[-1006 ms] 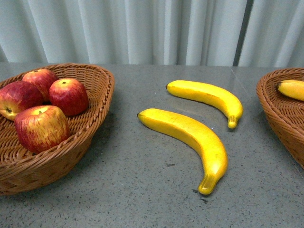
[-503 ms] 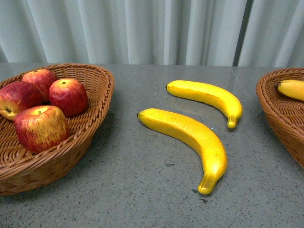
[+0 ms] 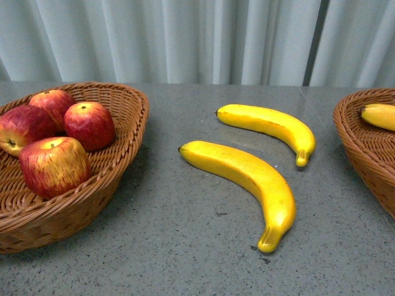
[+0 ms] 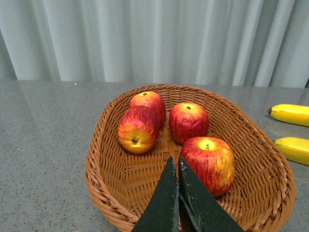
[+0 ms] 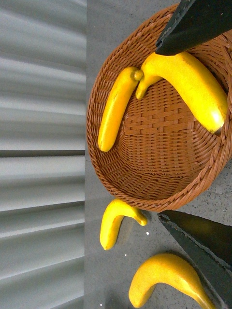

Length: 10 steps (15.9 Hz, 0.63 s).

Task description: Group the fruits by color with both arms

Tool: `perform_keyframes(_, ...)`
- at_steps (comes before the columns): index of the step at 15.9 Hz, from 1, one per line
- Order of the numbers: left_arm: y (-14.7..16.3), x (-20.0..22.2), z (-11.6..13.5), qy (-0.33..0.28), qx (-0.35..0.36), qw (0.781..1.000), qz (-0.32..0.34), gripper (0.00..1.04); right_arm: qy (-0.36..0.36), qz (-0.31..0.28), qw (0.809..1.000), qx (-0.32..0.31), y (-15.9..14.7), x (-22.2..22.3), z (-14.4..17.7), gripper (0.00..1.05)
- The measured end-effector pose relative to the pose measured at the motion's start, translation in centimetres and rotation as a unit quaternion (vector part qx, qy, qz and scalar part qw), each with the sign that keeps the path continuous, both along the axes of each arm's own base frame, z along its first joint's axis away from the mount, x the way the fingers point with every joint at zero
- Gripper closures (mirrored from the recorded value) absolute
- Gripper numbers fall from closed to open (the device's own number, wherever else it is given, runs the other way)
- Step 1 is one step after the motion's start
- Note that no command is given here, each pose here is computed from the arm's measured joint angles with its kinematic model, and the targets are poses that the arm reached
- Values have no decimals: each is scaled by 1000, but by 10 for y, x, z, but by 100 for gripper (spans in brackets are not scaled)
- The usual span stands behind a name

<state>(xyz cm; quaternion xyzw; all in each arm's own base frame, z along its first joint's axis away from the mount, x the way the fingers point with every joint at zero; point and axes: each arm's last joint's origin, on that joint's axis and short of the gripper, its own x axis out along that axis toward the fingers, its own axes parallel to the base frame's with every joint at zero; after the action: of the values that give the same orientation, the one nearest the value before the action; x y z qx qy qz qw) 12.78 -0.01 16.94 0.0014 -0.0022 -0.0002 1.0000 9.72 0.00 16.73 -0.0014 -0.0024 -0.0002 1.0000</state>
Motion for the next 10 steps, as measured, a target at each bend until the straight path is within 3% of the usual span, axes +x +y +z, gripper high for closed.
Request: perform_keyframes(10, 0, -16, 2, -5, 0, 1000, 0, 103, 0, 0, 1000, 0, 0, 0, 0, 7)
